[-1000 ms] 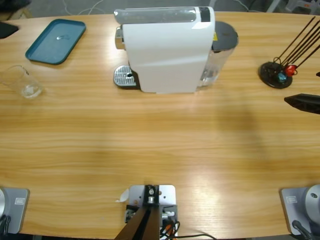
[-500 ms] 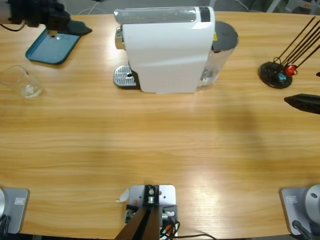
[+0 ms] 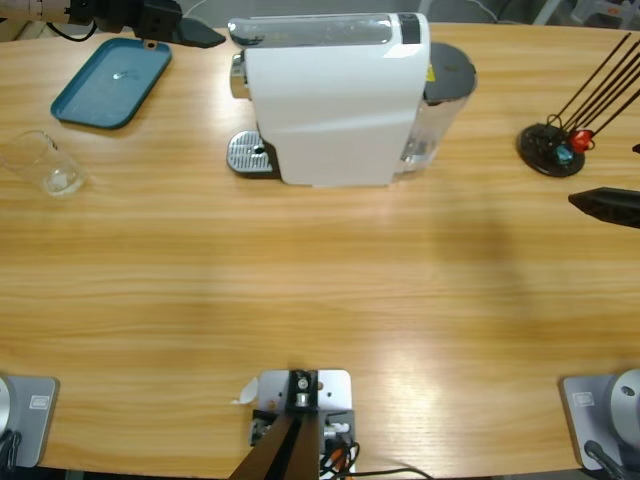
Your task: Pour coffee
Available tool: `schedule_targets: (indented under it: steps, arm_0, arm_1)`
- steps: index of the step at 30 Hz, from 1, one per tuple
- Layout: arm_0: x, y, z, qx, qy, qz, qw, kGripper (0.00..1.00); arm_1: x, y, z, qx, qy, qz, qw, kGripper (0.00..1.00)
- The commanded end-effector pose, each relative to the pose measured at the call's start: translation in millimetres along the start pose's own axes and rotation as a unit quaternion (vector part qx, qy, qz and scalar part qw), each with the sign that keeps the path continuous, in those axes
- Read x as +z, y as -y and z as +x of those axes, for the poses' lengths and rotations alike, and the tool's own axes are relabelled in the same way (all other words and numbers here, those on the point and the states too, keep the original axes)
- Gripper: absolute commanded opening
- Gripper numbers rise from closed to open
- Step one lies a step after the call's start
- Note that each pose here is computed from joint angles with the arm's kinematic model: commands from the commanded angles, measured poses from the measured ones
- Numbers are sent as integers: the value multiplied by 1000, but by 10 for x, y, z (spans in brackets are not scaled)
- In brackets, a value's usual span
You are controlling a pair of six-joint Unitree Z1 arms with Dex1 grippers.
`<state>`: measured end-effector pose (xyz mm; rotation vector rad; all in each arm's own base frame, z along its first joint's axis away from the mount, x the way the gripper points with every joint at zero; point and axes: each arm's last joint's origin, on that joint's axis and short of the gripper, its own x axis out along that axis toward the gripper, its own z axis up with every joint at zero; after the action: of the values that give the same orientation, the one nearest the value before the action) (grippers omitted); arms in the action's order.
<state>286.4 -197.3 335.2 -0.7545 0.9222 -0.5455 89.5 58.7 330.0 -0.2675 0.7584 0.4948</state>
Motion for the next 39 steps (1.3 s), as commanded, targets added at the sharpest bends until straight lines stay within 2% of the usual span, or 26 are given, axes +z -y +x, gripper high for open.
schedule_targets:
  steps: [1, 2, 3, 4, 5, 7, 8, 22, 33, 39]
  arm_0:
    - [-69, -104, 186, 2, -38, -29, 999, 521]
    - [-72, -101, 188, -1, -41, -28, 999, 465]
    - [-72, -87, 183, -8, -45, -27, 999, 334]
    - [-68, -77, 182, -13, -45, -25, 999, 269]
    - [-68, -64, 185, -23, -49, -23, 998, 255]
    - [-72, -59, 178, -27, -52, -23, 998, 41]
    - [-75, -57, 177, -29, -54, -22, 998, 20]
    - [-94, -3, 124, -52, -63, -15, 997, 0]
    - [-28, 353, -127, -113, -35, 21, 993, 0]
    - [6, 675, -275, -156, -22, 41, 987, 0]
  arm_1:
    - [-33, 6, 16, 0, -1, -3, 1000, 1000]
    - [-33, 6, 16, 0, -1, -3, 1000, 1000]
    - [-32, 6, 16, 0, -2, -3, 1000, 1000]
    - [-33, 6, 16, 0, -2, -3, 1000, 1000]
    - [-33, 6, 16, 0, -2, -2, 1000, 1000]
    - [-33, 6, 16, 0, -2, -2, 1000, 1000]
    - [-31, 6, 18, 0, -2, -2, 1000, 1000]
    - [-33, 6, 16, 0, -1, -3, 1000, 1000]
    - [-35, 7, 12, 0, -1, -2, 1000, 1000]
    - [-38, 7, 6, 0, 1, -2, 1000, 1000]
